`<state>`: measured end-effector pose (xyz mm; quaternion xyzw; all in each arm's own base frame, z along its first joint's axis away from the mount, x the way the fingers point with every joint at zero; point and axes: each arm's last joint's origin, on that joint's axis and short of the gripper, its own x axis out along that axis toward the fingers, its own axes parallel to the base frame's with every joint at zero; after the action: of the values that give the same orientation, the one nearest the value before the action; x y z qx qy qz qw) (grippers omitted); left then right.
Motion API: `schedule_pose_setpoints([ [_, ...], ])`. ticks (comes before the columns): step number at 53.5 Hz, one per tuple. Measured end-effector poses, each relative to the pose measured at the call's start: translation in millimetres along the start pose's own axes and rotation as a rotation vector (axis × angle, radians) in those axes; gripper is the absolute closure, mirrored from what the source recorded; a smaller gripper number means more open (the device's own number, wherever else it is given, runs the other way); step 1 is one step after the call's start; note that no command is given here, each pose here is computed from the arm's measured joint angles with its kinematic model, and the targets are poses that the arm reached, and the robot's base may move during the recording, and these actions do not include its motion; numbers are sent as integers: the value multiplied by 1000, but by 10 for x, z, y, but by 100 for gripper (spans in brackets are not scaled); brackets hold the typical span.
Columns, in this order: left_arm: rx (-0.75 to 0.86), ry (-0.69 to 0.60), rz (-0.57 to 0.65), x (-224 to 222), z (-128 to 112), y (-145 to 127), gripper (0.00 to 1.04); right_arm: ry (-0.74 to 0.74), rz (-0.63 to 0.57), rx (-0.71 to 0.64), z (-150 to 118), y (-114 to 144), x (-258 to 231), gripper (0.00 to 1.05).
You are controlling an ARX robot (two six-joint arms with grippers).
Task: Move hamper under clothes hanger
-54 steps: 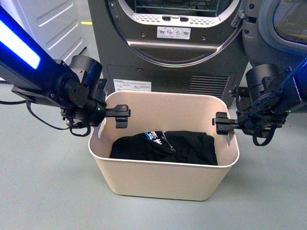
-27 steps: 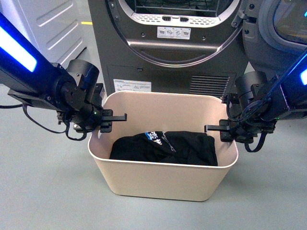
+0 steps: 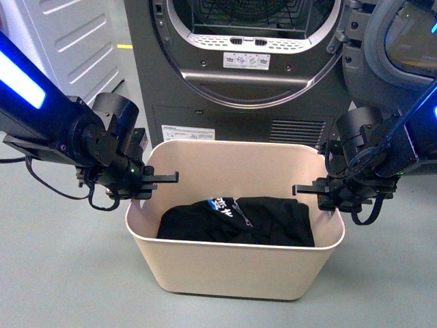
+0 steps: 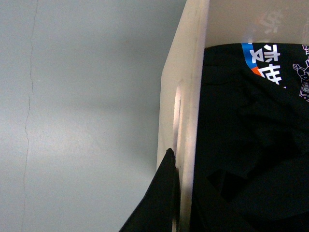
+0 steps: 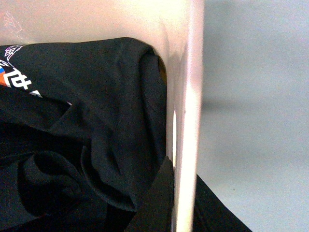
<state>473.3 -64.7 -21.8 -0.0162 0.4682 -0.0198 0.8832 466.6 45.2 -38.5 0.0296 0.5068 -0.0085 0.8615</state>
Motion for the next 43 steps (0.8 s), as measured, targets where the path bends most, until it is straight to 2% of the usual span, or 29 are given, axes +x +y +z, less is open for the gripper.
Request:
schedule_pose_setpoints([
  [13,5,-53,23,-163,148,12,101,-59,10,-1,152,13,-185,100],
  [43,8,-52,30,-173,137,20,101,-59,21,-8,81,18,-182,100],
])
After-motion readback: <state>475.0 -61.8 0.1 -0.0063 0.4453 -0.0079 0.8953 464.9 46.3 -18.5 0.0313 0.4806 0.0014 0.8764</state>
